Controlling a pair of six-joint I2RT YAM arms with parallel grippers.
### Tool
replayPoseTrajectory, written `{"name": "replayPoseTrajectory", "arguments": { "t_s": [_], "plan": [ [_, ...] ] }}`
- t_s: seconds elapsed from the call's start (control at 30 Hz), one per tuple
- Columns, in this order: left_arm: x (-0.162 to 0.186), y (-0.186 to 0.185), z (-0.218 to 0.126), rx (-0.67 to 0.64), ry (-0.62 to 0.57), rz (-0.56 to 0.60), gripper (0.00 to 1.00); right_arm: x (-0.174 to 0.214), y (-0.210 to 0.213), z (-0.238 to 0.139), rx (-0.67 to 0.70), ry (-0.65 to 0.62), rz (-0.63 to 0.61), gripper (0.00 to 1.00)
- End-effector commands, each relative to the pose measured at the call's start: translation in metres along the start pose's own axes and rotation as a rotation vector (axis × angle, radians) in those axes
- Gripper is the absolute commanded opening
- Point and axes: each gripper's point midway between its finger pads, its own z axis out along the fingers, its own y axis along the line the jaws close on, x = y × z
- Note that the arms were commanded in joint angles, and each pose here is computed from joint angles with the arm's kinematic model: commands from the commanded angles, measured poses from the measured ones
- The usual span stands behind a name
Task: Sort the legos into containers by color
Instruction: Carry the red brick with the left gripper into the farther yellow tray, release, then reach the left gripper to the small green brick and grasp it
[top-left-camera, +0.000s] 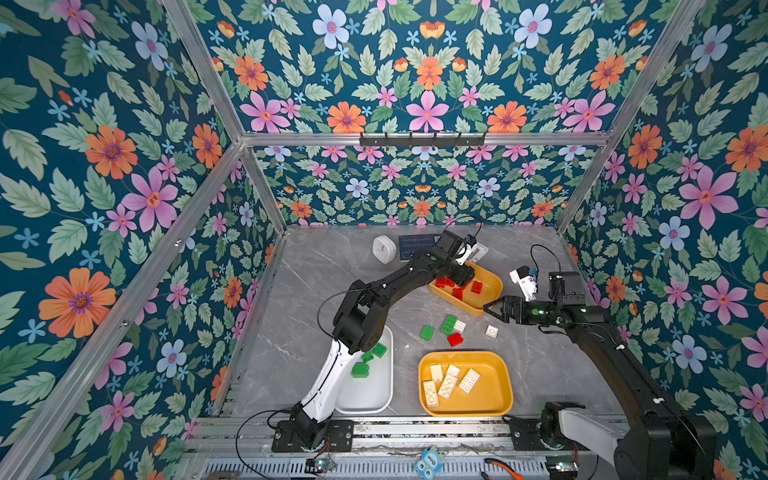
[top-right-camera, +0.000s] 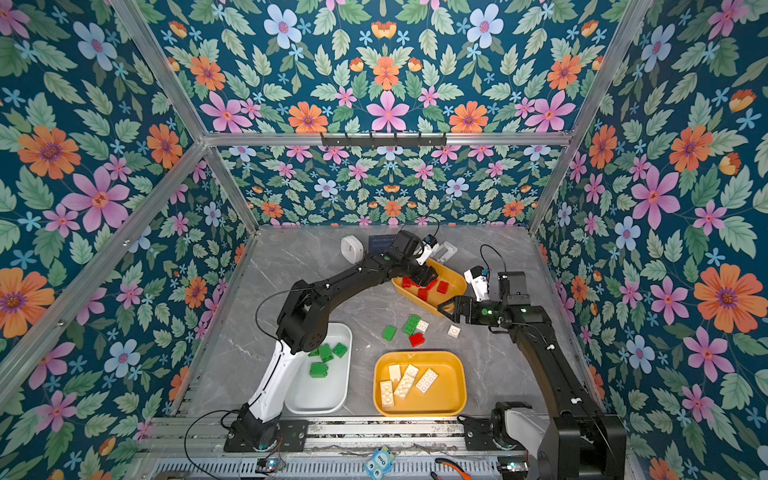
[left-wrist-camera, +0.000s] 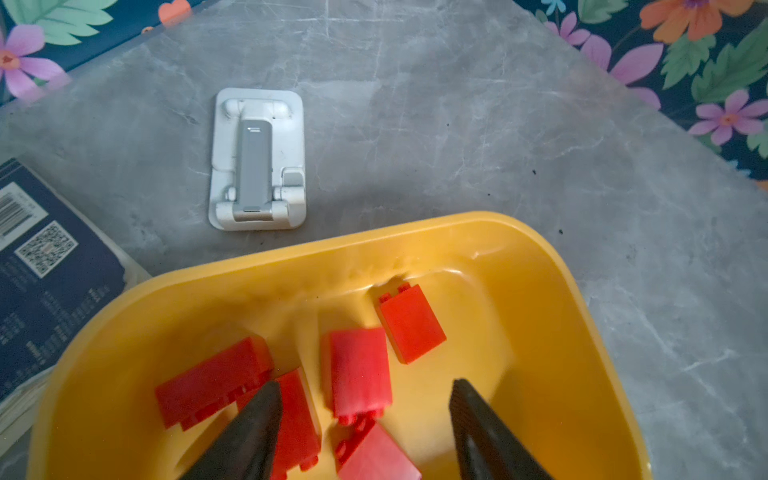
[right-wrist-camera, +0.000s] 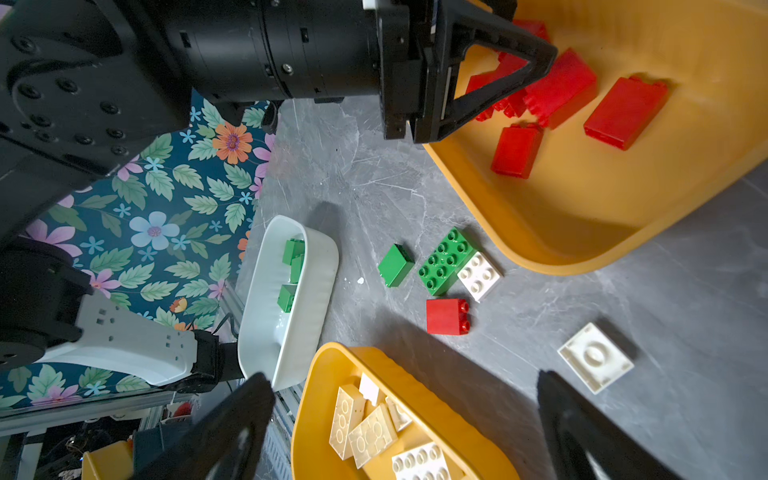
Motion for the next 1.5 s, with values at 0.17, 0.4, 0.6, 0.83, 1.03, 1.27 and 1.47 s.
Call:
{"name": "replayPoseTrajectory", "arguments": {
  "t_s": [0.17,0.4,0.6,0.83,1.03,1.27,1.47],
  "plan": [
    [0.023,0.006,-0.049,-0.124,0.127,-0.116,0.67,0.001,-0.001,0.003,-0.014,0.001,-0.002,0.99],
    [0.081,-0.01,-0.105,-0.23,0.264,-0.226,0.67,0.001,0.001,0.006,-0.038,0.008,0.004,0.99],
    [0.135,-0.03,-0.128,-0.275,0.357,-0.302,0.67,0.002,0.004,0.007,-0.065,0.015,0.009,0.99],
    [0.19,-0.042,-0.119,-0.3,0.452,-0.343,0.67,0.012,0.002,0.009,-0.079,0.027,0.03,0.99],
    [0.209,-0.037,-0.105,-0.328,0.482,-0.366,0.64,0.019,0.001,0.008,-0.068,0.028,0.035,0.99],
    [0.22,-0.027,-0.094,-0.378,0.493,-0.365,0.56,0.02,-0.001,0.007,-0.056,0.025,0.034,0.99],
    [0.227,-0.018,-0.095,-0.441,0.5,-0.358,0.37,0.017,-0.001,0.007,-0.052,0.022,0.028,0.99]
  ]
}}
